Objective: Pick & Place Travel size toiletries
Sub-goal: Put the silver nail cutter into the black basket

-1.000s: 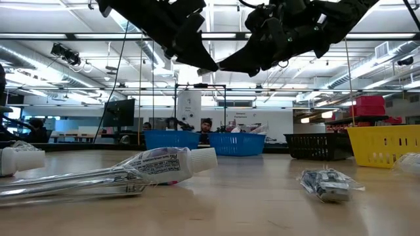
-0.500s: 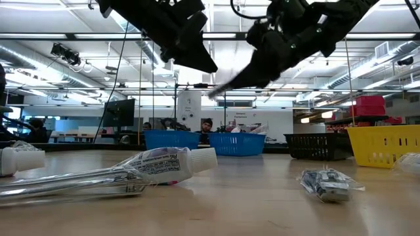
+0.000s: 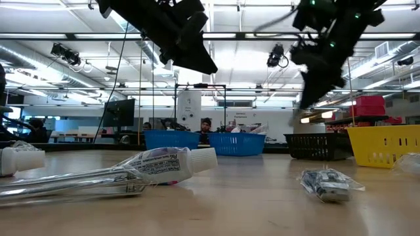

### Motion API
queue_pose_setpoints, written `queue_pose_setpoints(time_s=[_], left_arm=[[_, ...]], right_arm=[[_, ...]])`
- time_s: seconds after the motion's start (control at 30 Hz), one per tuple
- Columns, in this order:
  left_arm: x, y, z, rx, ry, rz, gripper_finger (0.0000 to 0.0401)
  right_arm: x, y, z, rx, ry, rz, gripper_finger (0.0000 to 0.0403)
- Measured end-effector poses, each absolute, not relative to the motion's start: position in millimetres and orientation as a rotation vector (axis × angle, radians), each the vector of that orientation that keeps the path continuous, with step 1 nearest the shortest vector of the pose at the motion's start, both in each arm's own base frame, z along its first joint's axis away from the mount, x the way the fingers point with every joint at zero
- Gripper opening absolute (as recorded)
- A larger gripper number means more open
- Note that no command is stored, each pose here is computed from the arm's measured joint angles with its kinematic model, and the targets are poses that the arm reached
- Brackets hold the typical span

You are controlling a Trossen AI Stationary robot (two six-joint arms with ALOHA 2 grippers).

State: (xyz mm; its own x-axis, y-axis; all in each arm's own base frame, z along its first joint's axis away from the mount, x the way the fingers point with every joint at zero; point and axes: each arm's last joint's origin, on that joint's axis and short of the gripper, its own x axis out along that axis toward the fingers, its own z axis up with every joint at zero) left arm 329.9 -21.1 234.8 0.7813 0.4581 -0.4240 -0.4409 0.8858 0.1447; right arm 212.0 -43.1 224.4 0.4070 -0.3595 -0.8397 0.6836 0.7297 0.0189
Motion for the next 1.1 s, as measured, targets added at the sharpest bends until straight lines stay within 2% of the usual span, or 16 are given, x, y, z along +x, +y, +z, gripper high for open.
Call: queue_pose_setpoints(time_s=[0.1, 0.23, 0.37, 0.5, 0.6, 0.97, 1.1], left_arm=[[329.9, -21.1, 234.8, 0.038, 0.468, 0.486, 0.0118], [330.0, -21.1, 235.1, 0.037, 0.465, 0.486, 0.0118], [330.1, -21.0, 235.3, 0.037, 0.462, 0.487, 0.0118], [330.1, -21.1, 235.2, 0.018, 0.459, 0.49, 0.0119], [330.1, -21.1, 235.2, 0.008, 0.456, 0.492, 0.0119], [330.1, -21.1, 235.1, 0.008, 0.457, 0.491, 0.0119], [330.1, -21.1, 235.1, 0.007, 0.457, 0.491, 0.0119]], right_arm=[[199.6, -43.3, 219.6, 0.422, 1.014, -0.831, 0.0071], [198.0, -43.6, 219.3, 0.456, 0.997, -0.886, 0.0071], [201.1, -44.3, 212.6, 0.432, 0.978, -0.838, 0.0071], [197.8, -42.5, 192.2, 0.501, 1.035, -0.691, 0.0071], [192.5, -45.4, 180.9, 0.491, 1.059, -0.685, 0.0075], [193.0, -62.5, 180.7, 0.475, 0.989, -0.73, 0.0155], [191.3, -66.5, 181.8, 0.37, 0.968, -0.844, 0.0175]])
